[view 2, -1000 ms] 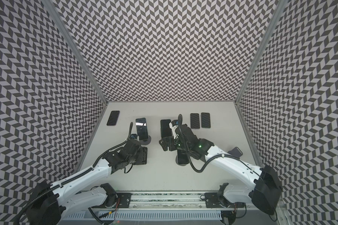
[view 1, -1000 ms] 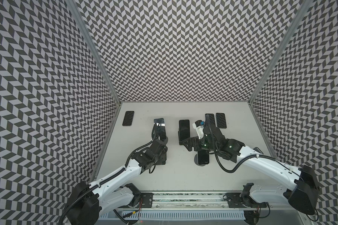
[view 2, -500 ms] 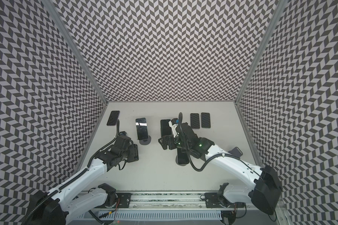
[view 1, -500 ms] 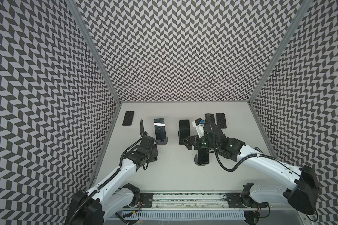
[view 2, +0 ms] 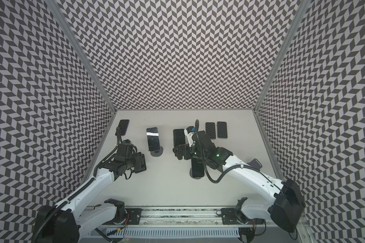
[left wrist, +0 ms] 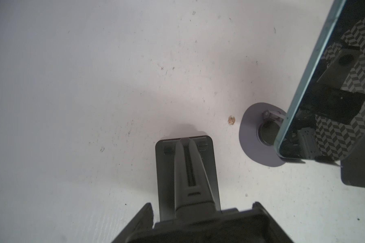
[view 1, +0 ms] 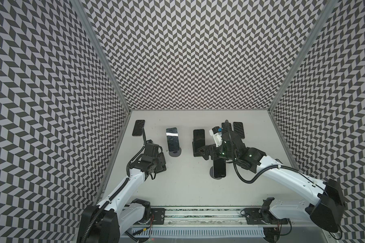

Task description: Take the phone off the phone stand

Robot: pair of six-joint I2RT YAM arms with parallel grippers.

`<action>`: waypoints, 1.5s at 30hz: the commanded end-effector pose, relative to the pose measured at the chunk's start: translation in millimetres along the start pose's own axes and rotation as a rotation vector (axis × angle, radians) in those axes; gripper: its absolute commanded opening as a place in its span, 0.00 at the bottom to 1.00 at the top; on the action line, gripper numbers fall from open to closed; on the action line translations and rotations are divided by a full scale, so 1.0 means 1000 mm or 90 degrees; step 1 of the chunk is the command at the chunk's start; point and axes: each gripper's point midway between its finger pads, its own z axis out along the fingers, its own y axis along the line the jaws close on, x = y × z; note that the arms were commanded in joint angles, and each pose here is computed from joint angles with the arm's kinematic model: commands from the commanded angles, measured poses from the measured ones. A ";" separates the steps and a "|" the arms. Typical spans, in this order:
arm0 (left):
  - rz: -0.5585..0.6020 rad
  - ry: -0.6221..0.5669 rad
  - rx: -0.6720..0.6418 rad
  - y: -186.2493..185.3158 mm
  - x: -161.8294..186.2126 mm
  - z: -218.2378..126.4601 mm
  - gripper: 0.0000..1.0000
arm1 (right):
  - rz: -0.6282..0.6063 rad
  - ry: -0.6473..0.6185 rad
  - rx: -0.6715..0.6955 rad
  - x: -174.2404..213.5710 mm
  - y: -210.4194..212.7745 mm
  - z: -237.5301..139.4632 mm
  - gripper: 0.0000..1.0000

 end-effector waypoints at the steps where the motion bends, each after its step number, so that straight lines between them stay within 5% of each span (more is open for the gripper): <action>1: -0.014 -0.012 -0.040 0.017 -0.009 0.005 0.60 | -0.013 -0.043 -0.033 -0.022 0.012 -0.010 0.93; 45: -0.058 -0.006 -0.122 0.075 -0.051 0.016 0.65 | -0.021 -0.079 -0.043 -0.060 -0.005 -0.036 0.93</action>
